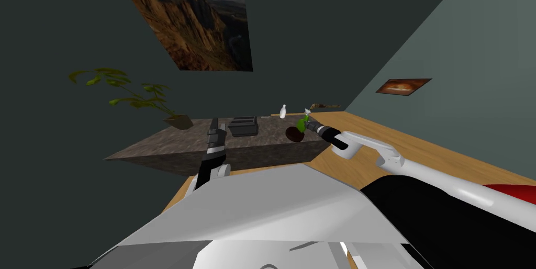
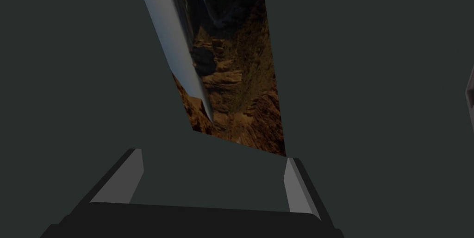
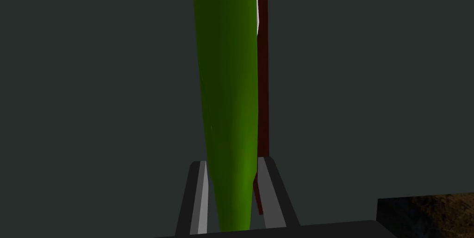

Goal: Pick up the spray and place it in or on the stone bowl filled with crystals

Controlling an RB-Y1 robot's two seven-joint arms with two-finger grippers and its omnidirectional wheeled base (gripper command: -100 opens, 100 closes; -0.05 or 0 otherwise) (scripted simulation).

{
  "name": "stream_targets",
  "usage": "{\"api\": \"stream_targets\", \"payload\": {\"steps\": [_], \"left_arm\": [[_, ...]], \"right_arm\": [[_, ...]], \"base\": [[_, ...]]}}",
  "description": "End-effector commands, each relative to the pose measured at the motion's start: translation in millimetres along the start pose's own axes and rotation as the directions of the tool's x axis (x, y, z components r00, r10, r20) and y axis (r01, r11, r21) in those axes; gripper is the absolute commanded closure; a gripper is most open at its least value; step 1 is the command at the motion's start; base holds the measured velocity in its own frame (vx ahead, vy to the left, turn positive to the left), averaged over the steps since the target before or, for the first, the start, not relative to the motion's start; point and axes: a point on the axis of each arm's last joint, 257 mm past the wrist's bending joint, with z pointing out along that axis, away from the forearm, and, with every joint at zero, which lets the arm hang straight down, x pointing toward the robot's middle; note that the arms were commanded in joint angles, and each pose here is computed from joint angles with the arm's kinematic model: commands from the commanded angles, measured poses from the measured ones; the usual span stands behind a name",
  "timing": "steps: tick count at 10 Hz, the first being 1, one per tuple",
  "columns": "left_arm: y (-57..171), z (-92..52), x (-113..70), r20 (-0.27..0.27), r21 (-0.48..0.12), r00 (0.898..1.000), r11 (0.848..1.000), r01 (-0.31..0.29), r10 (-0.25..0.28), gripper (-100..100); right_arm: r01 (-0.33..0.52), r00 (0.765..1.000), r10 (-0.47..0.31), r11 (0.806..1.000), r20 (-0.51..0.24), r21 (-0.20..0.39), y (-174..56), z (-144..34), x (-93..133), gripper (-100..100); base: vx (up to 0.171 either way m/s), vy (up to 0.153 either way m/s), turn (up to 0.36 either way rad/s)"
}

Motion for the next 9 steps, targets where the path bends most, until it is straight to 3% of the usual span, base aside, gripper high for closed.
{"api": "stream_targets", "payload": {"steps": [1, 2, 3, 7, 8, 9], "left_arm": [[0, 0.0, 0.0, 0.000, 0.000, 1.000, 1.000, 0.000, 0.000, 0], [0, 0.0, 0.0, 0.000, 0.000, 1.000, 1.000, 0.000, 0.000, 0], [0, 0.0, 0.0, 0.000, 0.000, 1.000, 1.000, 0.000, 0.000, 0], [0, 0.0, 0.0, 0.000, 0.000, 1.000, 1.000, 0.000, 0.000, 0], [0, 0.0, 0.0, 0.000, 0.000, 1.000, 1.000, 0.000, 0.000, 0], [0, 0.0, 0.0, 0.000, 0.000, 1.000, 1.000, 0.000, 0.000, 0]], "right_arm": [[0.002, 1.000, -0.002, 1.000, -0.013, 0.001, 4, -0.6, 0, 100], [0.001, 1.000, -0.001, 1.000, -0.008, 0.000, 3, 0.1, 0, 100], [0.000, 1.000, 0.000, 1.000, -0.009, 0.000, 3, 0.1, 0, -100], [0.000, 1.000, 0.000, 1.000, -0.008, 0.000, 3, 0.1, 0, -100], [0.000, 1.000, 0.000, 1.000, -0.008, 0.000, 3, 0.1, 0, 0], [0.000, 1.000, 0.000, 1.000, -0.006, -0.003, 9, -0.6, -13, -100]], "base": [[0.068, 0.081, -0.002], [0.028, 0.038, 0.002], [0.006, 0.008, 0.002], [0.000, 0.000, 0.000], [0.000, 0.000, 0.000], [0.000, -0.022, -0.048]]}}
